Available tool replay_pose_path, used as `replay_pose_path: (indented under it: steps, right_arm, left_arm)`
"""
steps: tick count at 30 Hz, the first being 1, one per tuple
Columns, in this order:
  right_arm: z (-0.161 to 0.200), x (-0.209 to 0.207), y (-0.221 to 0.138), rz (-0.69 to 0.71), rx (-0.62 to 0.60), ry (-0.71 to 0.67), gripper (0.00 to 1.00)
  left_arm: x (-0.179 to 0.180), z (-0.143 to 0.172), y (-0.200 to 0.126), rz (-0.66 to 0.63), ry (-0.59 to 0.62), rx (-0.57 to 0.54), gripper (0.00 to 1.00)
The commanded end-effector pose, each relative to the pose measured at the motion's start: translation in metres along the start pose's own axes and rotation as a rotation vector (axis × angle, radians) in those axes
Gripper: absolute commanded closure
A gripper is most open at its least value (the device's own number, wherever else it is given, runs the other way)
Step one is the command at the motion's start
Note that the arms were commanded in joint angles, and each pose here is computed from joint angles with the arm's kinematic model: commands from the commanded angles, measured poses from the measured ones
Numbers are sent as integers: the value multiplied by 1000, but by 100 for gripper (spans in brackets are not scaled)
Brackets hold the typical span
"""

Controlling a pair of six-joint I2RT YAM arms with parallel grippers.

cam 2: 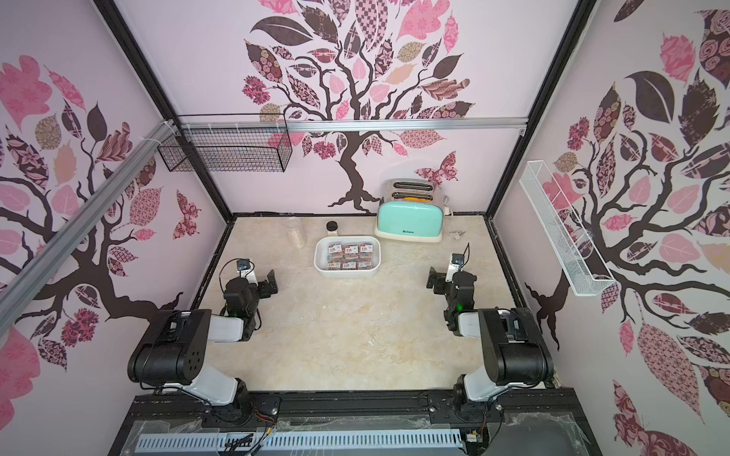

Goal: Take the paper clips out of the storage box
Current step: Pick up the boxed paper clips from the storage box.

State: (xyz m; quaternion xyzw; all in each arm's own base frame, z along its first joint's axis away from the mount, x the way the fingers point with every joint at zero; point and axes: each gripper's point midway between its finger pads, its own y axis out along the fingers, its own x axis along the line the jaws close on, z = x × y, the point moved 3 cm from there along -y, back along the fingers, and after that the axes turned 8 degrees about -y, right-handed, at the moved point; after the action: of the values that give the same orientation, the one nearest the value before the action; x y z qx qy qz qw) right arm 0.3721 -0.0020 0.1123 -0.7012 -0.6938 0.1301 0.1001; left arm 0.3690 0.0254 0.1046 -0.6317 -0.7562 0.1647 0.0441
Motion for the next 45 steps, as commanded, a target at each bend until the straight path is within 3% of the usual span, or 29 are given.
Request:
replay_pose_path:
  steps: [1,45]
  right_arm:
    - [-6,-2,6,8,-13,3,1]
    - [-13,-8,5,43,10,25,1]
  left_arm:
    - [-3,-7,1,5,9,-28,2]
    - [-2,-12,2,12,-1,-25,2]
